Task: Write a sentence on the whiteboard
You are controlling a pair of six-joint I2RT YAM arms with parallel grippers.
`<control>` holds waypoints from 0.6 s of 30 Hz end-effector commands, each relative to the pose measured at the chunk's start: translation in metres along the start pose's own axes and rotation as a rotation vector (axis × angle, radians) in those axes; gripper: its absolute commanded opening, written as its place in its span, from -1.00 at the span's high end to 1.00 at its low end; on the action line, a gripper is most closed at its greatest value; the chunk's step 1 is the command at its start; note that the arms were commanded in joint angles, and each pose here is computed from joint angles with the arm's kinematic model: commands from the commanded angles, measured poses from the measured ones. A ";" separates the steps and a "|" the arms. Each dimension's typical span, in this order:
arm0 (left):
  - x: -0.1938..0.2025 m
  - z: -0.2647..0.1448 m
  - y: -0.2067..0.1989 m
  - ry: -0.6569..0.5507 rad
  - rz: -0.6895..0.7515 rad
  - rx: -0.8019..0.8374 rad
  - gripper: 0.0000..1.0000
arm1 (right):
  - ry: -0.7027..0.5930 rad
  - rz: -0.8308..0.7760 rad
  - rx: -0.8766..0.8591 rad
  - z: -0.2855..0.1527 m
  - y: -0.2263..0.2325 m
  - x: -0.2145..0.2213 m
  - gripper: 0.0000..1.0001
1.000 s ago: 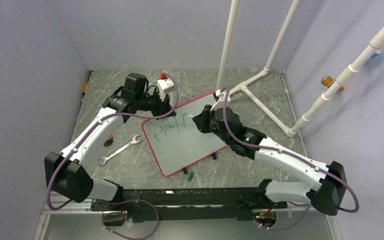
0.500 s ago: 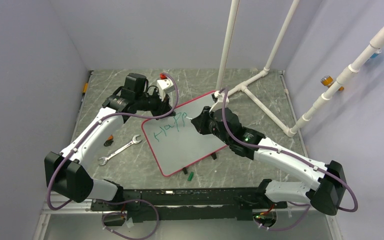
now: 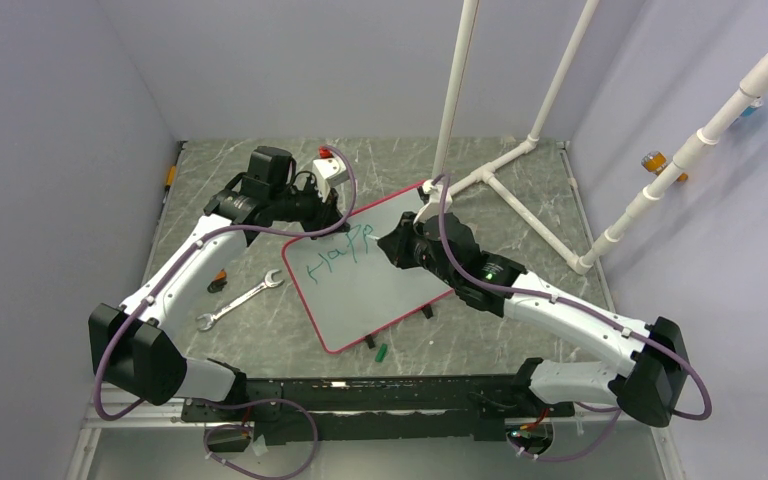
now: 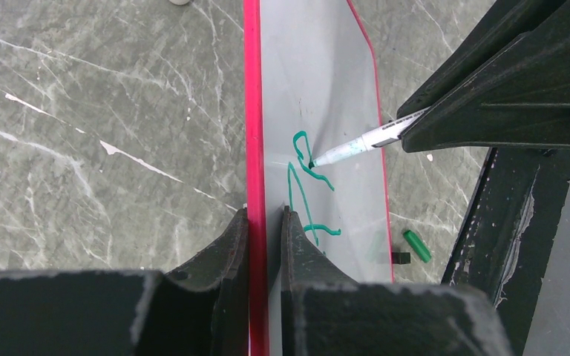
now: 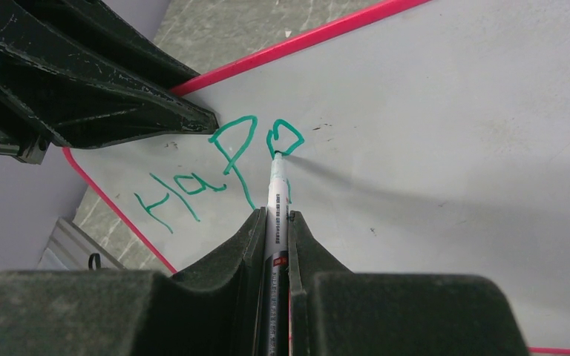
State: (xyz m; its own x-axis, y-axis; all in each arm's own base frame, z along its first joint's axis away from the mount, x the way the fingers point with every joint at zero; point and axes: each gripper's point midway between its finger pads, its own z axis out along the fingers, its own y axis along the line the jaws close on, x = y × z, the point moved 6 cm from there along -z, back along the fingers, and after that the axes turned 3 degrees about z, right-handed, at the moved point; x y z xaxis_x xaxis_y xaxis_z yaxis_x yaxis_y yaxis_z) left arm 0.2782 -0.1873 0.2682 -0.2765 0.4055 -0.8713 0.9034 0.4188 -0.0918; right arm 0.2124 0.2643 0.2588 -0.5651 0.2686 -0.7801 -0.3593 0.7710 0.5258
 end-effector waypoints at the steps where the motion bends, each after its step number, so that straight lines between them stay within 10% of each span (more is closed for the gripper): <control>1: -0.013 -0.006 0.000 -0.046 0.114 -0.028 1.00 | -0.053 -0.002 -0.036 -0.001 0.012 -0.019 1.00; 18: -0.013 -0.005 0.001 -0.042 0.110 -0.034 1.00 | -0.143 -0.012 0.048 -0.048 -0.010 -0.033 1.00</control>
State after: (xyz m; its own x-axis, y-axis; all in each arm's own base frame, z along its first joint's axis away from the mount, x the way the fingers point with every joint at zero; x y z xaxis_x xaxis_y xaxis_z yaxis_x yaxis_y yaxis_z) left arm 0.2766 -0.1901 0.2702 -0.2651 0.4006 -0.8771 0.9102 0.4042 -0.0905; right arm 0.1997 0.2353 0.2905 -0.4947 0.3270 -0.8052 -0.3528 0.7712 0.5300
